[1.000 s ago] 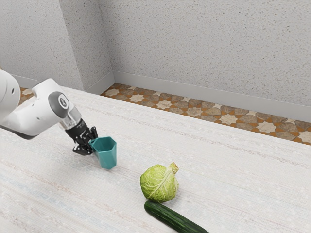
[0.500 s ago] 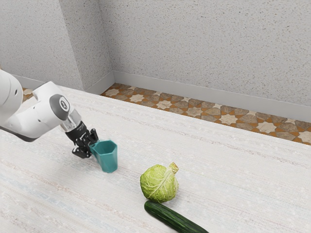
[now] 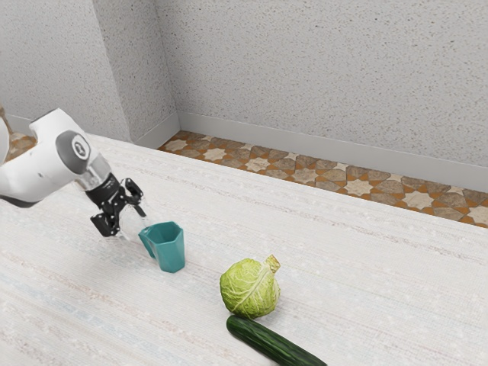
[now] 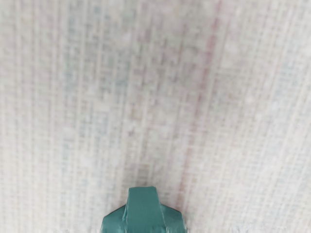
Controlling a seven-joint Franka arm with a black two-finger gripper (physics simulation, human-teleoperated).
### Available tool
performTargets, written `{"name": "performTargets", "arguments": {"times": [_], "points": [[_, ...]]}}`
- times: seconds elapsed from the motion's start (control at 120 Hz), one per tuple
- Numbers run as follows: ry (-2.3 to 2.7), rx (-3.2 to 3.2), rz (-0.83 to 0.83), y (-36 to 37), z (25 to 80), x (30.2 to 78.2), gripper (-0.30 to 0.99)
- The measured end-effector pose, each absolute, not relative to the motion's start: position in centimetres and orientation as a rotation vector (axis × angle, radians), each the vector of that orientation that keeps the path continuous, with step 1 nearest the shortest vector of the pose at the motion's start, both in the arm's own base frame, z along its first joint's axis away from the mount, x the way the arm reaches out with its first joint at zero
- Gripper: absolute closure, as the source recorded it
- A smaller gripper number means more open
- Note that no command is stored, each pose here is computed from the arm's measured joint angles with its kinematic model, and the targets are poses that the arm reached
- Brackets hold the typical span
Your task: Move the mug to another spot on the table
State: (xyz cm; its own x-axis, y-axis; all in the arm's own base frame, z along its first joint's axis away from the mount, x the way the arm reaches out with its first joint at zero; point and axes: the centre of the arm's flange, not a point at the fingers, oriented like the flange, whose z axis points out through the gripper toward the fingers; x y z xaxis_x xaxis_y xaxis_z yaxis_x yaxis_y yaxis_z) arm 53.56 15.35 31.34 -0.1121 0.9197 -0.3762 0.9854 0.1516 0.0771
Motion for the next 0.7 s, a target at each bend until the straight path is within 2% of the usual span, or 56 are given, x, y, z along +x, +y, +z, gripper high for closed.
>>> {"name": "performTargets", "arguments": {"times": [0.133,0.292,0.525,0.7], "points": [[2.051,1.908,-0.201,16.4,36.0,53.0,0.03],[1.889,2.228,-0.017,16.9,44.2,55.5,0.01],[1.394,2.744,0.151,8.3,52.0,59.2,0.00],[1.124,2.910,0.203,7.7,55.3,59.5,0.00]]}}
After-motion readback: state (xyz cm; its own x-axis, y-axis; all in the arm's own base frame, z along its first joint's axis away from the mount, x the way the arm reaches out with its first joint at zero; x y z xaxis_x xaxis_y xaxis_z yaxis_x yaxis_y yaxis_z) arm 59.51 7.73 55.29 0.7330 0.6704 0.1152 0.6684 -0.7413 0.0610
